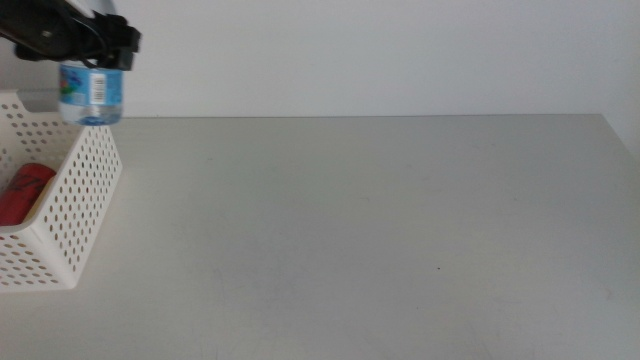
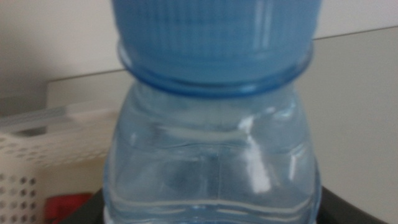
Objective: Use arms to grab the bottles and put them into the dustbin to the left of the table.
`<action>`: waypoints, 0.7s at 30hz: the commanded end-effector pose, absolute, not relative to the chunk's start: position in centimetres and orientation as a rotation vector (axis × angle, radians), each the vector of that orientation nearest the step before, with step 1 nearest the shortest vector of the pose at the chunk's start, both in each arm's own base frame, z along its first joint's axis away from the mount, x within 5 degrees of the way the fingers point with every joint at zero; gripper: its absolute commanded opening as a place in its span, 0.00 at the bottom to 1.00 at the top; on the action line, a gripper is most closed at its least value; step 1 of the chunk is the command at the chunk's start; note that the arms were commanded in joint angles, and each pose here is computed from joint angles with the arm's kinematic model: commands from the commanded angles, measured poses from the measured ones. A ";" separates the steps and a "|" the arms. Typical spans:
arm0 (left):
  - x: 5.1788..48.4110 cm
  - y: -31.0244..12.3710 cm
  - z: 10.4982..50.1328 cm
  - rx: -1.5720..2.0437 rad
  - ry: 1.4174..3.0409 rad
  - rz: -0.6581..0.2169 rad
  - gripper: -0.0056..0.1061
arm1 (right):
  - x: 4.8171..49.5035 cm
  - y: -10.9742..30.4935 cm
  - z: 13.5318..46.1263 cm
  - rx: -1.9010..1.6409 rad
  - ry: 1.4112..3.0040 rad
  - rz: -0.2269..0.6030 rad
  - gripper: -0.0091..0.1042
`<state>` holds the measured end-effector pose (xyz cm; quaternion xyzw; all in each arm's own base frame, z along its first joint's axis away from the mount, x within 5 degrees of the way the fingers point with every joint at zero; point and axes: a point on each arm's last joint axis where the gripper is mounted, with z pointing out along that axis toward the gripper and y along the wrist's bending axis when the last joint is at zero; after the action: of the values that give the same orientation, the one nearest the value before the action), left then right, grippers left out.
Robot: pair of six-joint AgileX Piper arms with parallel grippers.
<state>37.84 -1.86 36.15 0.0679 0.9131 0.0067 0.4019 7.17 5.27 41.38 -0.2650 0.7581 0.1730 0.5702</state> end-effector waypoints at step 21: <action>39.3 11.5 32.6 -0.079 2.563 0.173 0.04 | 7.2 5.2 42.9 -0.604 1.684 0.408 0.74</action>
<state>39.47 11.65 29.36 -0.0345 0.9738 0.0512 0.2190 7.17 5.27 41.38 -0.2650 0.7581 0.1730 0.5702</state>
